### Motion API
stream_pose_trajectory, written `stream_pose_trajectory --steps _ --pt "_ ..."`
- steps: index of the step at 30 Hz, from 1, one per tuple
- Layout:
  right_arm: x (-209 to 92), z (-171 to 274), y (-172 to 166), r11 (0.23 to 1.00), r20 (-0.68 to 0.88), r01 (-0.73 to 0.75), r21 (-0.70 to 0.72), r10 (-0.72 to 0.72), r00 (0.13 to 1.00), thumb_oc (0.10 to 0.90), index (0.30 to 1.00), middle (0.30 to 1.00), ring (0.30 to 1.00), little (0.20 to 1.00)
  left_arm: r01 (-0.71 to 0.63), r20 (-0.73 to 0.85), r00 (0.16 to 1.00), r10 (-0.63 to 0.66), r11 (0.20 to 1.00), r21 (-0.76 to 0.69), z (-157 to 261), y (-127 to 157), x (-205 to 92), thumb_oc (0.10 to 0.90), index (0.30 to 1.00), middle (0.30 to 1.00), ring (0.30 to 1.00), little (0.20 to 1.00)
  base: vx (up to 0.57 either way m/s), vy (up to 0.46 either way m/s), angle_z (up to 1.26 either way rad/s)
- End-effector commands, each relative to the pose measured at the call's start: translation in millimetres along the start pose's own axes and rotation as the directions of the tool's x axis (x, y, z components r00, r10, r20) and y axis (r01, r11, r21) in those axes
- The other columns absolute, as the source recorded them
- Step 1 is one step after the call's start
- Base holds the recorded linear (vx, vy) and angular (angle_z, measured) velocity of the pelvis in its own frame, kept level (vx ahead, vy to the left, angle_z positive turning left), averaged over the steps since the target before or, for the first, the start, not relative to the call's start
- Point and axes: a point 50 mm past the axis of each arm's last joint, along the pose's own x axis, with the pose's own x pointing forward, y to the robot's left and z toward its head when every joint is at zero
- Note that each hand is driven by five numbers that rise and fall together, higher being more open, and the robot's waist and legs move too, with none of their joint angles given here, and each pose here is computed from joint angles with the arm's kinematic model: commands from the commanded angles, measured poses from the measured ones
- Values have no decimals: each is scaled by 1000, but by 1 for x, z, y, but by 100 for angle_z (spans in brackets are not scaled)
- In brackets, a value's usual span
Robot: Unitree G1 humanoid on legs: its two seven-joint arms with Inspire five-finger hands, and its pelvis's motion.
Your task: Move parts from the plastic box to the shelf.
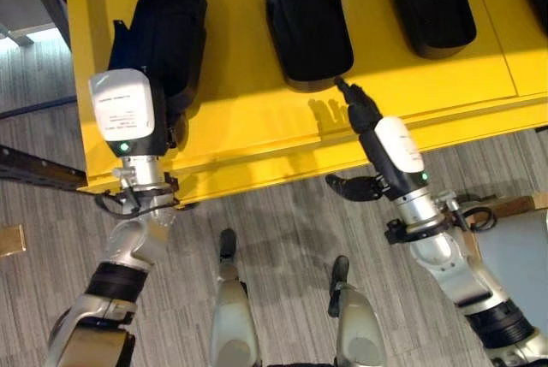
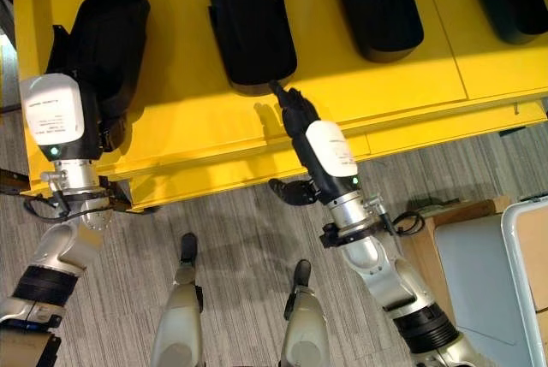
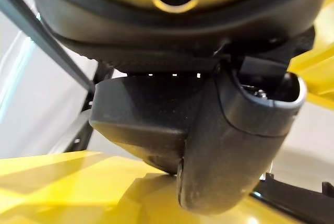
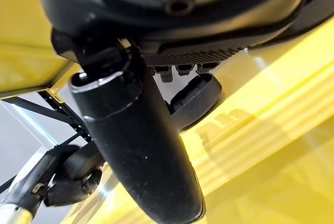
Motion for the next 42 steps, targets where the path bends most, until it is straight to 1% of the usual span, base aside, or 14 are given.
stream_pose_trajectory --steps 1,8,12,18,19,20,23,25,30,35,42 --pt "14 26 -37 979 163 203 24 -204 965 900 1000 1000 1000 1000 124 -95 989 -116 988 92 -27 -10 -22 400 300 300 300 300 -38 10 -9" --pt "12 29 -37 983 176 181 33 -184 967 900 1000 1000 1000 1000 120 -139 984 -107 989 85 -28 -12 -12 400 300 300 300 300 -8 -1 -5" --pt "10 30 -36 986 179 164 42 -169 969 900 1000 1000 1000 1000 134 -223 968 -120 990 53 -35 -16 -14 400 300 300 300 300 0 0 0" --pt "9 30 -36 988 178 149 39 -154 972 900 1000 1000 1000 1000 119 -283 953 -106 992 30 -42 -16 -16 400 300 300 300 300 0 0 0" --pt "8 30 -36 988 176 147 40 -152 973 900 1000 1000 1000 1000 113 -320 942 -101 993 20 -47 -15 -19 400 300 300 300 300 0 0 0" --pt "8 30 -36 989 176 146 40 -151 973 900 1000 1000 1000 1000 113 -321 942 -101 993 20 -48 -15 -19 400 300 300 300 300 0 0 0" --pt "7 29 -36 990 169 137 38 -142 975 900 1000 1000 1000 1000 103 -418 904 -87 994 18 -64 -13 -33 400 300 300 300 300 0 0 0" --pt "6 29 -36 991 168 132 37 -136 976 900 1000 1000 1000 1000 95 -448 891 -77 995 18 -69 -12 -37 400 300 300 300 300 0 0 0" --pt "6 27 -36 992 158 123 29 -126 979 900 1000 1000 1000 1000 81 -497 866 -51 996 39 -81 -6 -49 400 300 300 300 300 0 0 0" --pt "5 28 -36 993 160 116 33 -120 980 900 1000 1000 1000 1000 68 -519 854 -37 997 41 -84 -4 -55 400 300 300 300 300 0 0 0" --pt "3 26 -38 993 150 111 29 -114 982 900 1000 1000 1000 1000 -10 -585 811 17 1000 14 -92 4 -63 400 300 300 300 300 0 0 0"
